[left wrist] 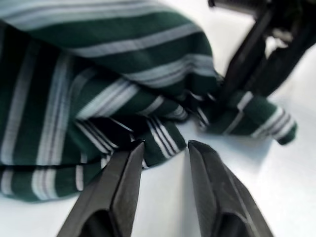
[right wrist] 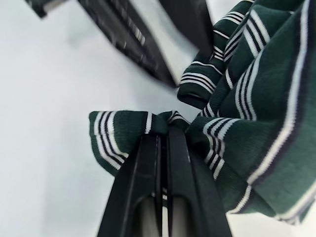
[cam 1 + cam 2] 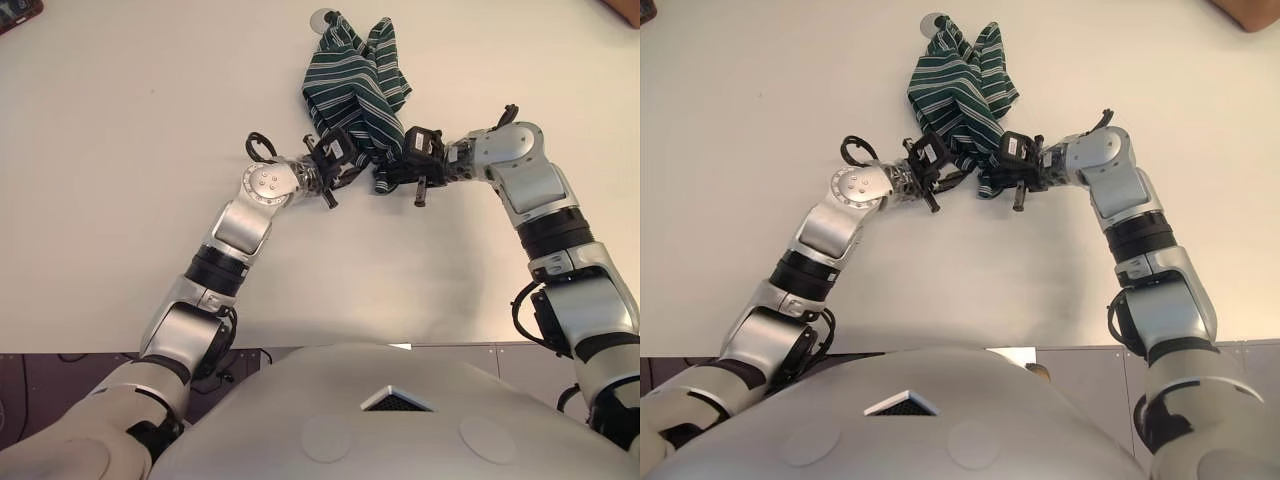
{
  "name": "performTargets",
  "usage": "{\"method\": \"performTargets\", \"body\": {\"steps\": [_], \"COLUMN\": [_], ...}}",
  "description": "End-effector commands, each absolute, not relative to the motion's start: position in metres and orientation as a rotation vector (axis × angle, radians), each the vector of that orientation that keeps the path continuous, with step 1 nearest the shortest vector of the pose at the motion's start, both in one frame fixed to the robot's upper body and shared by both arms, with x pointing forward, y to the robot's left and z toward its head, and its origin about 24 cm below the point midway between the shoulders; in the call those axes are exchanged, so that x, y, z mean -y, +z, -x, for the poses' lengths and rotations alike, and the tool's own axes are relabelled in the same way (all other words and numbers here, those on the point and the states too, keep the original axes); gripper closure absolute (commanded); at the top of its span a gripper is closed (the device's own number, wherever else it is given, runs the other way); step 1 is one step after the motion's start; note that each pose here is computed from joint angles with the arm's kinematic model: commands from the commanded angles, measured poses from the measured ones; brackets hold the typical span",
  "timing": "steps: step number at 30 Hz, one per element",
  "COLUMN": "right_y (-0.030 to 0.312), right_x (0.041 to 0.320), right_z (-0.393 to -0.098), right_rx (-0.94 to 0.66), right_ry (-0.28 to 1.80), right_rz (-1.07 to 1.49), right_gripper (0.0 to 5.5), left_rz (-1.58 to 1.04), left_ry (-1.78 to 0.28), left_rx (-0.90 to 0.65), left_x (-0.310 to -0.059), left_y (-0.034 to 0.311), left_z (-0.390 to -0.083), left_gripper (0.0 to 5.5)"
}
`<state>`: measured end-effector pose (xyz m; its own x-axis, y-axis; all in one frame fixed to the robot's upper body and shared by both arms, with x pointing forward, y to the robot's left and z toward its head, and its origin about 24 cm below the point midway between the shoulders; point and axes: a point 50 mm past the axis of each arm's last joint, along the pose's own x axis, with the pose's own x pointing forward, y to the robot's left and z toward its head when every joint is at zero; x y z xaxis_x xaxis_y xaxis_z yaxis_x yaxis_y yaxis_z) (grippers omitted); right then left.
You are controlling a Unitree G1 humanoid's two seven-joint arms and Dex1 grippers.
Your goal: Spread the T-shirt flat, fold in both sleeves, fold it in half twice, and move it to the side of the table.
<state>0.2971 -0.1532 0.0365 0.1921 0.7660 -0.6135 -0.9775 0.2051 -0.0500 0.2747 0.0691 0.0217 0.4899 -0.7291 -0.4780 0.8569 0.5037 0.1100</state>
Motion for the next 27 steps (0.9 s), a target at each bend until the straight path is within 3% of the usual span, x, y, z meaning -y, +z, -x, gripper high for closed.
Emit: {"method": "performTargets", "body": {"steps": [1, 3, 8, 15, 17, 21, 27], "right_y": [0.032, 0.031, 0.032, 0.06, 0.08, 0.129, 0.147], "right_x": [0.153, 0.152, 0.154, 0.161, 0.165, 0.186, 0.21], "right_z": [-0.298, -0.299, -0.299, -0.315, -0.325, -0.349, -0.366], "right_rx": [-0.538, -0.535, -0.528, -0.457, -0.406, -0.248, -0.165], "right_ry": [1.264, 1.258, 1.24, 1.164, 1.131, 1.007, 0.849], "right_rz": [0.493, 0.491, 0.482, 0.265, 0.103, -0.241, -0.466], "right_gripper": [5.5, 5.5, 5.5, 5.5, 5.5, 5.5, 5.5], "left_rz": [-0.281, -0.225, -0.278, -0.271, -0.224, 0.003, 0.162], "left_ry": [-1.019, -1.014, -1.016, -0.971, -0.96, -0.939, -0.776], "left_rx": [-0.521, -0.584, -0.763, -0.777, -0.714, -0.406, -0.112], "left_x": [-0.063, -0.062, -0.07, -0.087, -0.097, -0.139, -0.201], "left_y": [0.01, 0.004, -0.017, -0.02, -0.01, 0.061, 0.137], "left_z": [-0.278, -0.279, -0.268, -0.263, -0.263, -0.261, -0.271], "left_gripper": [3.91, 3.91, 4.77, 5.48, 5.48, 5.48, 5.48]}}
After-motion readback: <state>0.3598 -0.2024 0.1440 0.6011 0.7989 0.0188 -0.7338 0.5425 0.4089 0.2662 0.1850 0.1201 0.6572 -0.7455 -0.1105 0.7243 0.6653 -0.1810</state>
